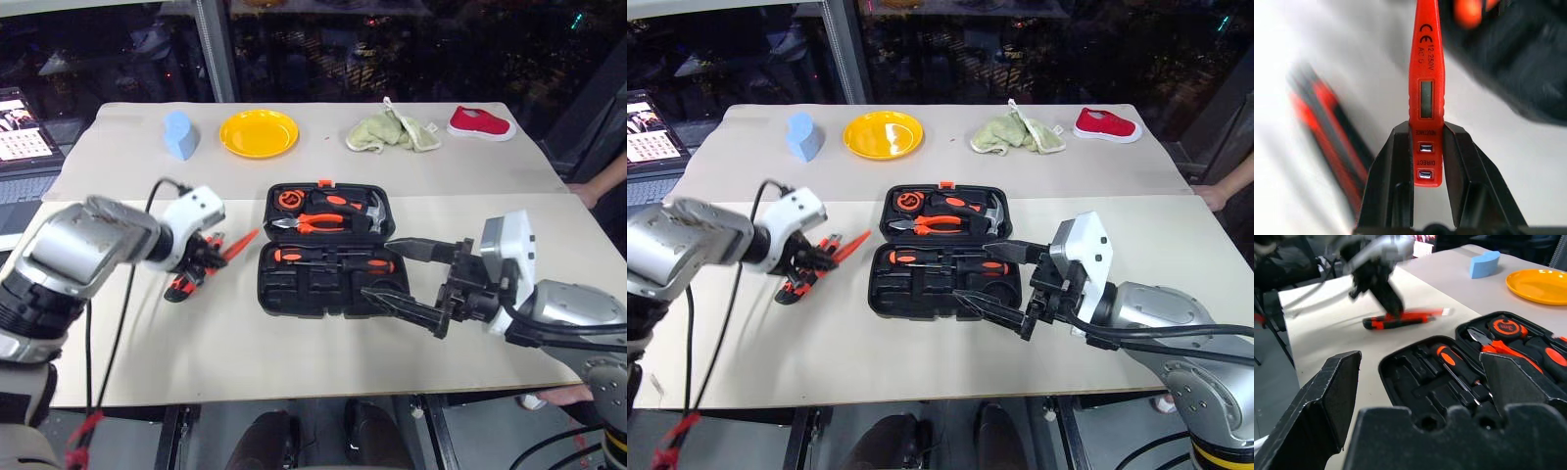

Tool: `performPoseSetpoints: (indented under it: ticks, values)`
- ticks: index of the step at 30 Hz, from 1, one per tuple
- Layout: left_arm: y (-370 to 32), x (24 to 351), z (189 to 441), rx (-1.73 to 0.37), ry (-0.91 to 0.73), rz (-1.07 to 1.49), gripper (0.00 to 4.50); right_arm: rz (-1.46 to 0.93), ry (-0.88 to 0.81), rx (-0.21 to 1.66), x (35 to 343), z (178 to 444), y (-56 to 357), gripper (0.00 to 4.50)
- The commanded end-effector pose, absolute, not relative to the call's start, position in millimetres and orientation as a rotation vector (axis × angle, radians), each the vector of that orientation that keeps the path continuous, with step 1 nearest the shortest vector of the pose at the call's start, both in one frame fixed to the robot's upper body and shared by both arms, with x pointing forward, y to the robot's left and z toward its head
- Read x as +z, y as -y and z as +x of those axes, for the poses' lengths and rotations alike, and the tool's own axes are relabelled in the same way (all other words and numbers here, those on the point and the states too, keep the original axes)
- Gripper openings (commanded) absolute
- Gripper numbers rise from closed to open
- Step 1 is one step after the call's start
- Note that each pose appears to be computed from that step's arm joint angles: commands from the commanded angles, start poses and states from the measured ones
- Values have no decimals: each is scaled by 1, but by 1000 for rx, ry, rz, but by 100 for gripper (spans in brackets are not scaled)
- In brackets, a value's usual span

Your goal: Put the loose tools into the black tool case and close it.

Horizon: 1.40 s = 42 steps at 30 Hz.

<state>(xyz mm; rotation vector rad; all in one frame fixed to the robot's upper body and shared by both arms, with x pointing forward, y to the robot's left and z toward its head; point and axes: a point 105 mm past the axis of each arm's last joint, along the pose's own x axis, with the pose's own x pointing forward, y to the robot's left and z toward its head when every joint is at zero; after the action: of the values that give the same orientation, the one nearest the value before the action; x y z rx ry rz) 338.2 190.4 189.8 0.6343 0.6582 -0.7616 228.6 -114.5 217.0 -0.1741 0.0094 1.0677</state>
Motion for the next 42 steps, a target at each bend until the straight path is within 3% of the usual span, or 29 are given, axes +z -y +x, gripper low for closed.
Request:
performPoseSetpoints:
  ticks: [1,5,11,17,26,41,42]
  values:
    - [-174,215,346,-909,-525,784,41,-206,33,1045,225,226,120,450]
    - [-139,218,346,-1103,-453,863,41,-204,21,1032,222,223,121,450]
    - [-94,187,336,-1346,-487,972,41,-199,11,999,220,220,123,450]
    - [-85,166,345,-1354,-573,1048,41,-198,6,976,220,216,125,450]
    - [-84,159,359,-1324,-606,1094,41,-188,2,940,219,216,127,450]
    - [-87,148,351,-1349,-701,1051,41,-187,12,910,221,222,129,450]
    - [-87,150,351,-1349,-705,1043,142,-187,13,909,221,222,129,450]
